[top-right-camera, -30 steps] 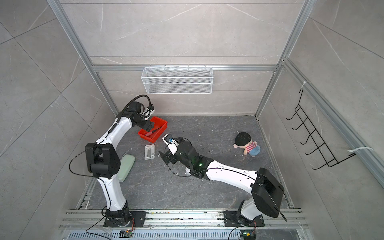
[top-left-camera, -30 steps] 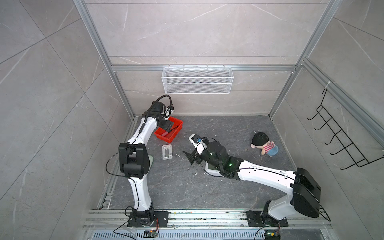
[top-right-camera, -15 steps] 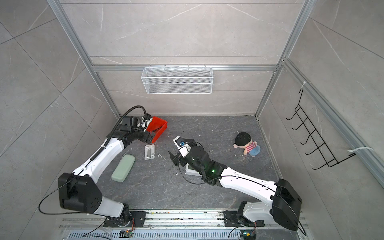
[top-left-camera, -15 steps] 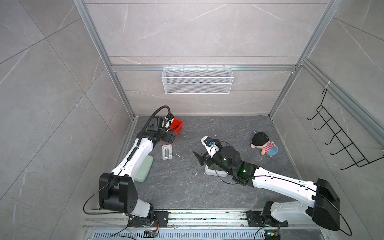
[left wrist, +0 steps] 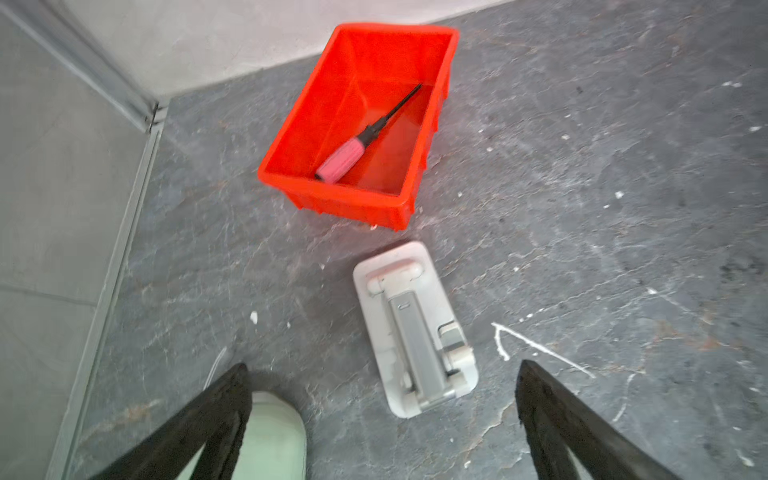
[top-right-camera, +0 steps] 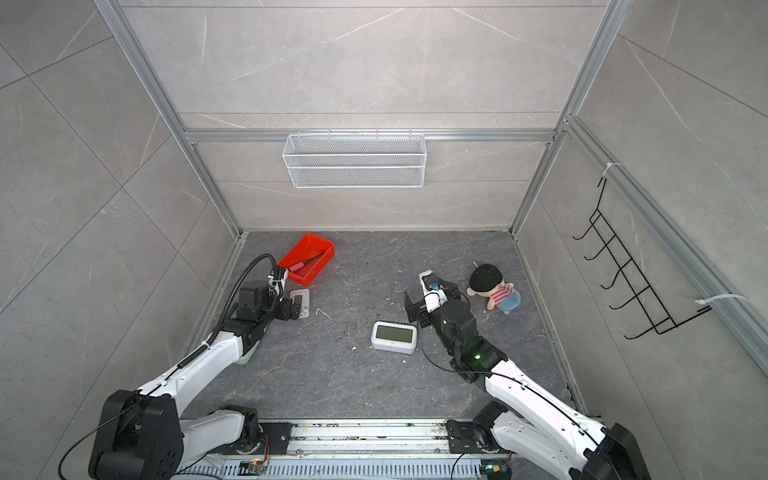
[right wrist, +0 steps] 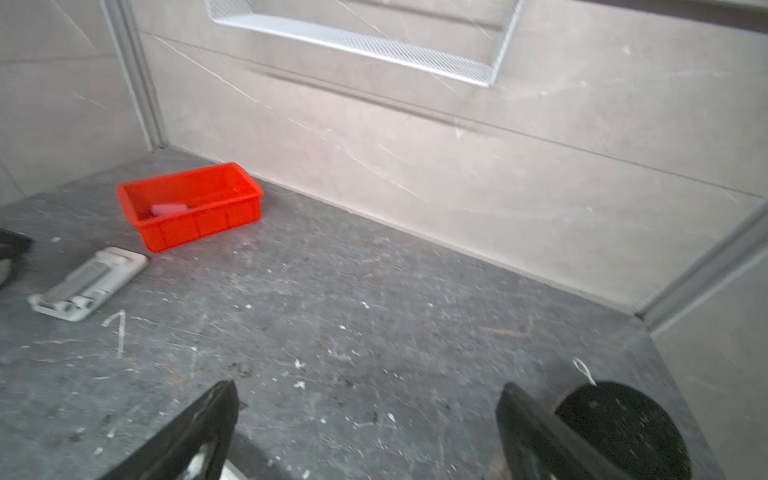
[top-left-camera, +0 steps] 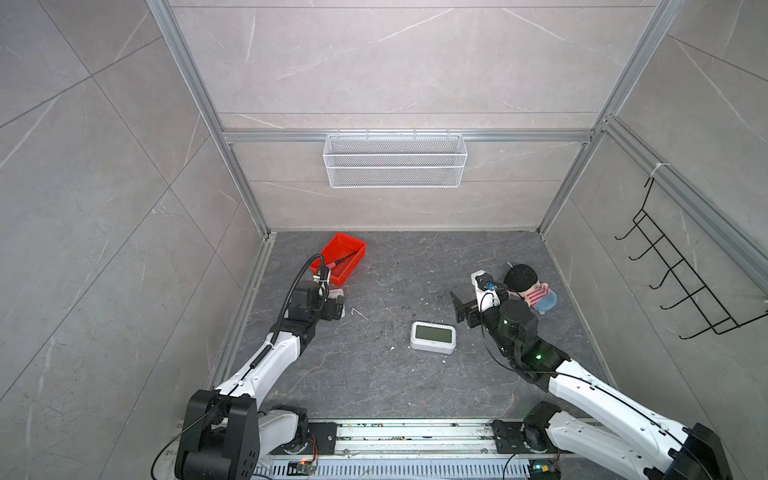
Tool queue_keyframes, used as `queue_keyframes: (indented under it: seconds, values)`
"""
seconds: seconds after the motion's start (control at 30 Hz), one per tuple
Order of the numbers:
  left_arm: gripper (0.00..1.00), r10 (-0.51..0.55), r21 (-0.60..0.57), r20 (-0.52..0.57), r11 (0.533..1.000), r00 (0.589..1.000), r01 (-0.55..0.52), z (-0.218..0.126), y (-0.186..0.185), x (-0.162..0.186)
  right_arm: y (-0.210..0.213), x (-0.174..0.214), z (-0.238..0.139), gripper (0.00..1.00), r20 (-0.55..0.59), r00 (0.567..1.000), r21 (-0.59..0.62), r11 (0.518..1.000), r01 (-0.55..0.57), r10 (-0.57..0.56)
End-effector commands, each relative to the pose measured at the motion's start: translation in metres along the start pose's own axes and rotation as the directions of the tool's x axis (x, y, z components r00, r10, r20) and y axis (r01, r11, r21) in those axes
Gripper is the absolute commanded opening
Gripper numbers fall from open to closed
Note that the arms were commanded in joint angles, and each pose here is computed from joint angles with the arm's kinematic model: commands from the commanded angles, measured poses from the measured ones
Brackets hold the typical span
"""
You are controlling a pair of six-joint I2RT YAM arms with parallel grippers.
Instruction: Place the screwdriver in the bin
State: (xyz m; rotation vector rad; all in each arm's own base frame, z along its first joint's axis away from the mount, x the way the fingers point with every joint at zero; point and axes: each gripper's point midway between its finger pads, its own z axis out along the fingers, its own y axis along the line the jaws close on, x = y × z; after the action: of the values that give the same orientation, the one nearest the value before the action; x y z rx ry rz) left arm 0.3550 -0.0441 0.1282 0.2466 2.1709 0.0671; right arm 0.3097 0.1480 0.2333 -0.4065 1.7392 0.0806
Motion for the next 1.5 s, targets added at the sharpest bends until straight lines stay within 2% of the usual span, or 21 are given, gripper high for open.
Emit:
queue_keyframes:
  seconds: [0.0, 0.37, 0.43, 0.57, 0.77, 0.83, 0.97, 1.47]
  values:
    - [1.0, -0.142, -0.071, 0.16, 0.985, 0.977, 0.155, -0.003, 0.029, -0.02, -0.017, 0.037, 0.003, 0.99, -0.049, 0.999, 0.051, 0.999, 0.011, -0.008]
    - [1.0, -0.165, -0.176, 0.208, 0.963, 0.964, 0.203, 0.015, 0.058, 0.019, -0.072, 0.117, 0.028, 0.99, -0.084, 0.992, 0.195, 0.978, -0.08, 0.098]
    - [1.0, -0.161, -0.194, 0.23, 0.959, 0.96, 0.208, 0.017, 0.064, 0.018, -0.083, 0.119, 0.034, 0.99, -0.082, 0.99, 0.218, 0.971, -0.094, 0.114]
    - [1.0, -0.185, -0.169, 0.259, 0.958, 0.948, 0.233, 0.025, 0.067, 0.017, -0.096, 0.121, 0.05, 0.99, -0.069, 0.985, 0.186, 0.973, -0.14, 0.155]
    - [1.0, -0.184, -0.153, 0.238, 0.962, 0.954, 0.224, 0.042, 0.064, 0.03, -0.094, 0.141, 0.066, 0.99, -0.086, 0.979, 0.133, 0.976, -0.171, 0.183]
    - [1.0, -0.19, -0.14, 0.238, 0.964, 0.953, 0.227, 0.045, 0.064, 0.031, -0.096, 0.143, 0.068, 0.99, -0.078, 0.978, 0.131, 0.975, -0.182, 0.193]
    - [1.0, -0.224, -0.11, 0.216, 0.962, 0.95, 0.252, 0.047, 0.067, 0.032, -0.104, 0.149, 0.074, 0.99, -0.133, 0.965, 0.154, 0.966, -0.205, 0.226]
    - [1.0, -0.221, -0.118, 0.22, 0.961, 0.95, 0.251, 0.046, 0.068, 0.033, -0.107, 0.15, 0.074, 0.99, -0.142, 0.964, 0.174, 0.964, -0.201, 0.226]
